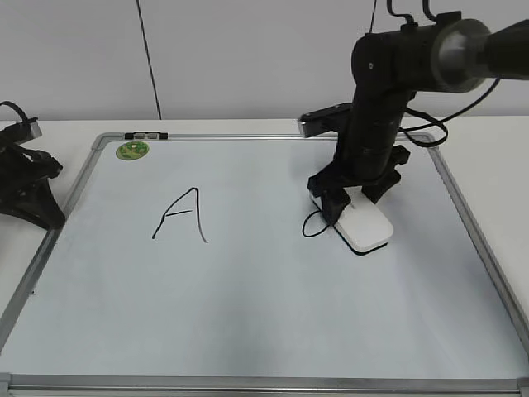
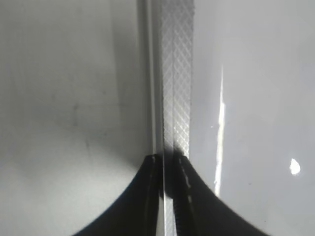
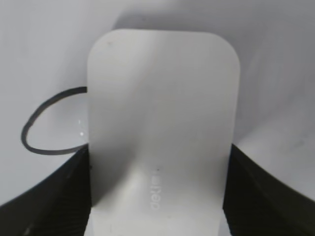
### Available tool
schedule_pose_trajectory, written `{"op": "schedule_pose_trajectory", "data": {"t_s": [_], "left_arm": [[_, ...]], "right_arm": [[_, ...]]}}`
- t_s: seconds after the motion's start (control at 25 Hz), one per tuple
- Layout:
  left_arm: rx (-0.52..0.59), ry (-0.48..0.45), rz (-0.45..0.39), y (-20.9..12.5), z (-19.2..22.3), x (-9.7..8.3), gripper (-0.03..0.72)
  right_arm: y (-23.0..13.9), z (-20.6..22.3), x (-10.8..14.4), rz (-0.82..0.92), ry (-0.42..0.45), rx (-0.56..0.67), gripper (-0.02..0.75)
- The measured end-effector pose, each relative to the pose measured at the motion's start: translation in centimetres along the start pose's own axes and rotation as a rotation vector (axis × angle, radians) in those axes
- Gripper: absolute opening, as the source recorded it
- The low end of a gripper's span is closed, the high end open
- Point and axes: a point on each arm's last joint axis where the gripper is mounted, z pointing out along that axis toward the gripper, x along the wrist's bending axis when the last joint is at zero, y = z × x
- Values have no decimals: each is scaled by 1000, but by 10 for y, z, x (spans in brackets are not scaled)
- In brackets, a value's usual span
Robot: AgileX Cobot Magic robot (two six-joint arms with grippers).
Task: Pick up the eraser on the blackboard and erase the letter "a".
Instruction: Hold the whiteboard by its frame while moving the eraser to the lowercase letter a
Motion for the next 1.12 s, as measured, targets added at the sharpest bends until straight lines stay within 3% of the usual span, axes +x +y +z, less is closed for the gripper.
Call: {"op": "schedule_pose_trajectory", "data": {"t_s": [0.52, 1.12], "left_arm": [[0, 0, 0, 0, 0, 0, 42], [-2, 1, 0, 0, 0, 0, 42]], "right_arm": [[5, 4, 88, -196, 19, 2, 525], [5, 4, 83, -163, -31, 6, 525]]}}
